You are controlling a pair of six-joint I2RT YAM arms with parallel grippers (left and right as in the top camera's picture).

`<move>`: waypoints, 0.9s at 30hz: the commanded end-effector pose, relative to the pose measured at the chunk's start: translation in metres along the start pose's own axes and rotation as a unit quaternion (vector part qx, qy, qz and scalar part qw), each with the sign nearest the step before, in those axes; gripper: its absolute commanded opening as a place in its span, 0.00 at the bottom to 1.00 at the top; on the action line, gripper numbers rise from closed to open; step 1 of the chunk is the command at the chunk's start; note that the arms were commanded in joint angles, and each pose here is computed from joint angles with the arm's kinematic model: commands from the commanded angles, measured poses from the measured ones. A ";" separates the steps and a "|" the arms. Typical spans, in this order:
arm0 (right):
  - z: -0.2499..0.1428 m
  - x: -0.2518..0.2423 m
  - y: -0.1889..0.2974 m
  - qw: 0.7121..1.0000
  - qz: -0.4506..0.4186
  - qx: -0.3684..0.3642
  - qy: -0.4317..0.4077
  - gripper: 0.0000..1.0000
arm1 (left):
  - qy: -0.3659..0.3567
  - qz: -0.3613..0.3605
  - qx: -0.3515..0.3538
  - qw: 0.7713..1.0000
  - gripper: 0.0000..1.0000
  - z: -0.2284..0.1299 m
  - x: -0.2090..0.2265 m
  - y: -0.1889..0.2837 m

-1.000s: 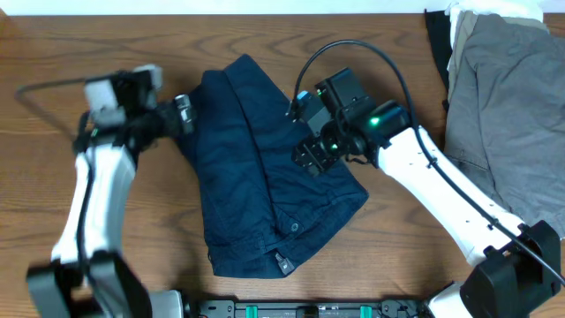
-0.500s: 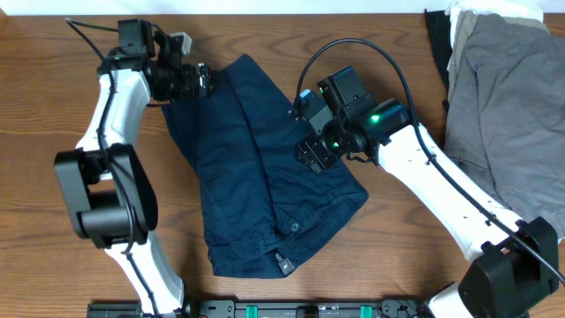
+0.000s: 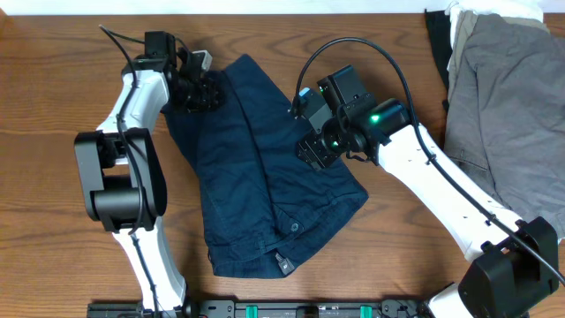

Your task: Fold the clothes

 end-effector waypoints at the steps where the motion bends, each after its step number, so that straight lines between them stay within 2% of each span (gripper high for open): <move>1: 0.002 -0.006 0.001 1.000 -0.005 -0.003 0.001 0.61 | -0.006 -0.003 -0.001 1.000 0.19 0.003 -0.001 -0.001; 2: 0.002 -0.006 0.001 1.000 -0.005 -0.003 0.001 0.59 | -0.001 -0.002 -0.003 1.000 0.10 0.003 0.000 0.002; 3: 0.002 -0.006 0.001 1.000 -0.005 -0.003 0.001 0.57 | 0.005 0.000 -0.005 1.000 0.06 0.004 0.001 0.006; 10: -0.001 -0.010 -0.002 1.000 -0.019 0.002 0.000 0.51 | 0.053 0.037 -0.028 0.997 0.06 0.008 0.007 0.085; 13: -0.007 -0.015 -0.011 0.999 -0.029 0.015 -0.004 0.47 | 0.071 0.047 -0.047 0.995 0.06 0.000 0.001 0.133; 17: -0.018 -0.024 -0.039 0.999 -0.028 0.044 -0.012 0.47 | 0.092 0.057 -0.062 0.992 0.06 -0.019 -0.013 0.186; 21: -0.030 -0.033 -0.075 0.996 -0.024 0.081 -0.016 0.48 | 0.098 0.067 -0.060 0.991 0.06 -0.034 -0.027 0.211; 27: -0.051 -0.042 -0.116 0.991 -0.017 0.129 -0.009 0.48 | 0.117 0.089 -0.015 0.989 0.06 -0.055 -0.028 0.215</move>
Point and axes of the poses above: each gripper's point midway between its finger pads, its own y axis back along the fingers, its own x axis along the line the jaws close on, z = x × y, the point moved 5 cm from there along y, back along the fingers, and after that the axes turned 4 degrees about -y, right-handed, at the moved point
